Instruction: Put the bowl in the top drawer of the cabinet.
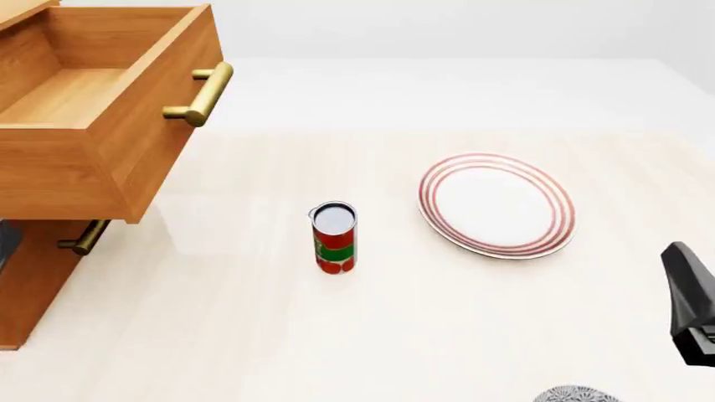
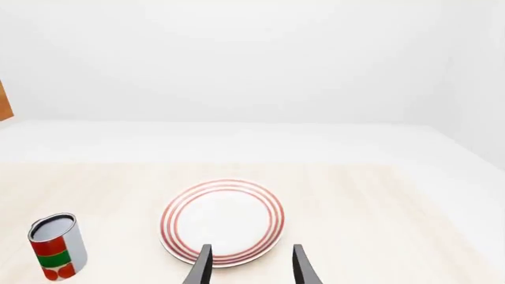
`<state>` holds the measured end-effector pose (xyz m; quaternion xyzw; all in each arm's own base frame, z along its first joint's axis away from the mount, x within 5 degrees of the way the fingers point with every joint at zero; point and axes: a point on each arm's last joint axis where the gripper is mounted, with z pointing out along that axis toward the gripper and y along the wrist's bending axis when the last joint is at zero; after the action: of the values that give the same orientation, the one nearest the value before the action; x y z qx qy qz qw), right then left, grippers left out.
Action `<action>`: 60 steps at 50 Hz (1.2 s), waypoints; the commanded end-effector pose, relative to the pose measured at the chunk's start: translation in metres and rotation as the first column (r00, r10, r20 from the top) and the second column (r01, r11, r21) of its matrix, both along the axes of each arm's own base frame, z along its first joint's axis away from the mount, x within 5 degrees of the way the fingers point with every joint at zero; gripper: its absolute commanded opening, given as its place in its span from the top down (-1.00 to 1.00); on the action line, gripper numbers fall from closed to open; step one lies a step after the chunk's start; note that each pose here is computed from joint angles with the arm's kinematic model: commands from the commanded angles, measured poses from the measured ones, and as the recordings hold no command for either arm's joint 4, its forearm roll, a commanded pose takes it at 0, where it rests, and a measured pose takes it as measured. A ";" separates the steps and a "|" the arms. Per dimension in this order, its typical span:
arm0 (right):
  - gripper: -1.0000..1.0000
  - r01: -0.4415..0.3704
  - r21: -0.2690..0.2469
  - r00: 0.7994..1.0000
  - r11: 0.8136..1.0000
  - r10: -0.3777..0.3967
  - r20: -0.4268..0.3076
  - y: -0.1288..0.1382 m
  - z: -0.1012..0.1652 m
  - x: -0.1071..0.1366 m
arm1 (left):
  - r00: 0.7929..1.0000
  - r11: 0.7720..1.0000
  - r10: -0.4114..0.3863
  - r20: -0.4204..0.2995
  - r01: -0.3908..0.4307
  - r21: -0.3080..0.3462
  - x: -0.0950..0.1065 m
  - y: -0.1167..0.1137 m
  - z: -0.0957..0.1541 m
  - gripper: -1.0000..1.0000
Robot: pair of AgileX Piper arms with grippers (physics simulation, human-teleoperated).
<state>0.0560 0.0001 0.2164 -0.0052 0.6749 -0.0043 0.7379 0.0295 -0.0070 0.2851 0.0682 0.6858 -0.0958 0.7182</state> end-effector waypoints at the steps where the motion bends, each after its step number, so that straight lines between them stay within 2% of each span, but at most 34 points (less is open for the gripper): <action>1: -1.00 0.000 0.000 1.000 1.000 0.000 0.000 0.000 0.002 0.000 | 0.995 0.996 -0.088 -0.038 0.088 -0.012 -0.008 0.000 0.010 -1.00; 4: -1.00 0.000 0.000 1.000 1.000 0.000 0.000 0.000 0.002 0.000 | 0.995 0.996 -0.094 -0.041 0.094 -0.010 -0.007 -0.001 0.009 -1.00; 11: -1.00 0.000 0.000 1.000 1.000 0.000 0.000 0.000 0.002 0.000 | 0.983 0.989 -0.150 -0.106 0.147 -0.029 -0.004 -0.003 -0.003 -1.00; 18: -1.00 0.000 0.000 1.000 1.000 0.000 0.000 0.000 0.002 0.000 | 0.962 0.974 -0.226 -0.154 0.220 -0.053 -0.003 -0.006 -0.011 -1.00; 21: -1.00 0.000 0.000 1.000 1.000 0.000 0.000 0.000 0.002 0.000 | 0.945 0.963 -0.265 -0.189 0.251 -0.096 -0.003 -0.008 -0.015 -1.00; 29: -1.00 0.000 0.000 1.000 1.000 0.000 0.000 0.000 0.002 0.000 | 0.926 0.946 -0.319 -0.203 0.298 -0.127 0.003 -0.014 -0.007 -1.00; 31: -1.00 0.000 0.000 1.000 1.000 0.000 0.000 0.000 0.002 0.000 | 0.913 0.937 -0.344 -0.221 0.317 -0.149 0.008 -0.017 -0.006 -1.00; 32: -1.00 0.000 0.000 1.000 1.000 0.000 0.000 0.000 0.002 0.000 | 0.913 0.937 -0.344 -0.221 0.317 -0.149 0.008 -0.017 -0.006 -1.00; 34: -1.00 0.000 0.000 1.000 1.000 0.000 0.000 0.000 0.002 0.000 | 0.891 0.923 -0.379 -0.250 0.345 -0.169 0.013 -0.024 -0.008 -1.00; 38: -1.00 0.000 0.000 1.000 1.000 0.000 0.000 0.000 0.002 0.000 | 0.865 0.908 -0.415 -0.281 0.374 -0.189 0.018 -0.031 -0.010 -1.00; 46: -1.00 0.000 0.000 1.000 1.000 0.000 0.000 0.000 0.002 0.000 | 0.833 0.887 -0.458 -0.309 0.409 -0.214 0.025 -0.041 -0.006 -1.00; 47: -1.00 0.000 0.000 1.000 1.000 0.000 0.000 0.000 0.002 0.000 | 0.824 0.880 -0.474 -0.312 0.428 -0.207 0.027 -0.045 -0.004 -1.00; 51: -1.00 0.000 0.000 1.000 1.000 0.000 0.000 0.000 0.002 0.000 | 0.813 0.873 -0.486 -0.320 0.441 -0.206 0.030 -0.050 0.000 -1.00; 56: -1.00 0.000 0.000 1.000 1.000 0.000 0.000 0.000 0.002 0.000 | 0.782 0.856 -0.517 -0.347 0.469 -0.218 0.040 -0.065 0.001 -1.00; 60: -1.00 0.000 0.000 1.000 1.000 0.000 0.000 0.000 0.002 0.000 | 0.776 0.853 -0.521 -0.356 0.476 -0.212 0.044 -0.071 0.001 -1.00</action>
<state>0.0558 0.0001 0.2181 -0.0052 0.6749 -0.0042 0.7379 0.0621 -0.0583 0.2845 0.1698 0.7616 -0.3185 0.5382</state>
